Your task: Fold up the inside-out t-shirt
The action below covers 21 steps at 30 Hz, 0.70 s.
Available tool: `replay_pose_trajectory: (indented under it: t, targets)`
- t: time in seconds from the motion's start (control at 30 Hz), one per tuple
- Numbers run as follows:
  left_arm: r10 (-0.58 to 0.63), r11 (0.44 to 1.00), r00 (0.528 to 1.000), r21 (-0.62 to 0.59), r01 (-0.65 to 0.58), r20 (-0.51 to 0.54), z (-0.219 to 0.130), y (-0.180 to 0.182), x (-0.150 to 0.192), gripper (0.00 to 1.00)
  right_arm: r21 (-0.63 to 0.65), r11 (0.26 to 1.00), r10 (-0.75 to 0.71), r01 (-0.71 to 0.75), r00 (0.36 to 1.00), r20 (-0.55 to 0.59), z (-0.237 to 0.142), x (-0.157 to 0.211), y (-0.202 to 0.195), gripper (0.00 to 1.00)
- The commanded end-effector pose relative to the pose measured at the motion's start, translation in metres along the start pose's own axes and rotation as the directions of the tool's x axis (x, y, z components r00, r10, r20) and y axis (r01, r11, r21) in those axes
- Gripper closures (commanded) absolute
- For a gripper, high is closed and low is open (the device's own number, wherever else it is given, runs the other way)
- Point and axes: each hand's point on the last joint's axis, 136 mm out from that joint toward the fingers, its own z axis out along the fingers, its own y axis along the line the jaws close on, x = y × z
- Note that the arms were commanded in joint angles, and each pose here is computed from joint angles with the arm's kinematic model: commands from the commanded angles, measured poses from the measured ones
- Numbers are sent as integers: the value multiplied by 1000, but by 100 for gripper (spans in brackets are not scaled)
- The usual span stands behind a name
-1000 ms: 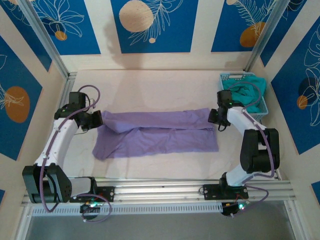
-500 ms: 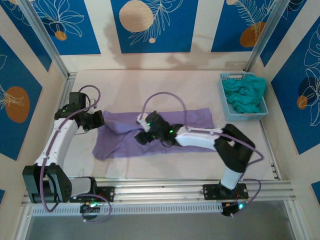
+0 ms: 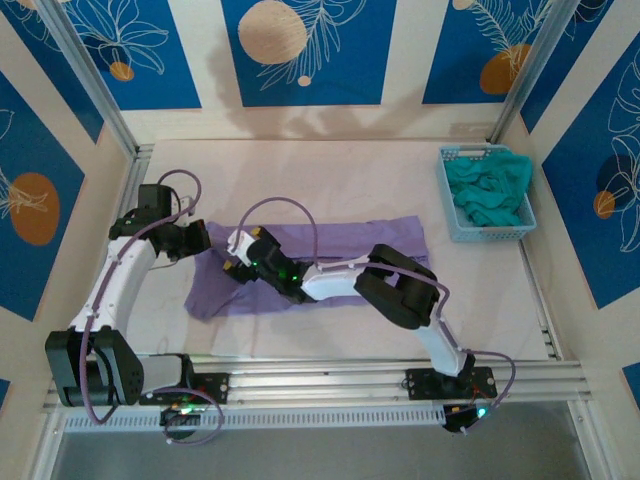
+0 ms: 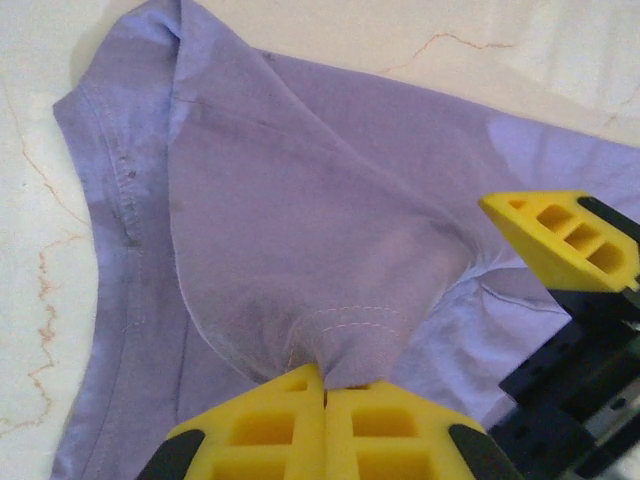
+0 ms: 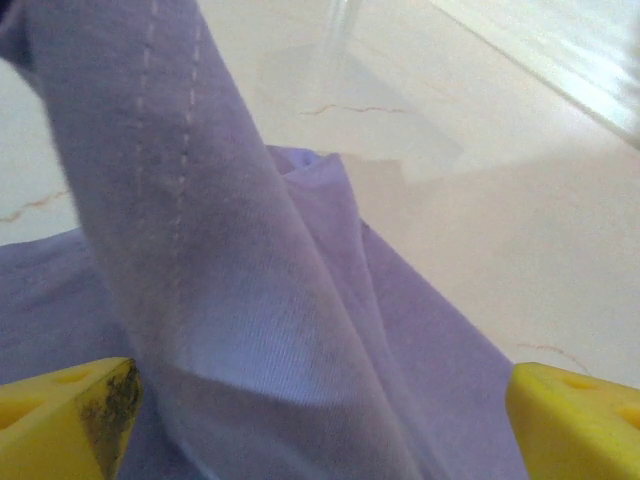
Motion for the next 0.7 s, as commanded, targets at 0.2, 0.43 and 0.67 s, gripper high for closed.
replay_pose_trajectory:
  t: [0.2,0.43,0.67]
  targets:
    - [0,1000,1000,25,0,-9,5,0,1,100,228,972,-89,50,983,162,18,-34,-9,5]
    - [-4,1000,1000,21,4,-8,6,2,1,100,402,914,-129,54,978,161,2,-40,-29,5]
    - [-6,1000,1000,14,6,-6,6,5,0,100,467,882,-136,59,982,133,-26,-43,-53,11]
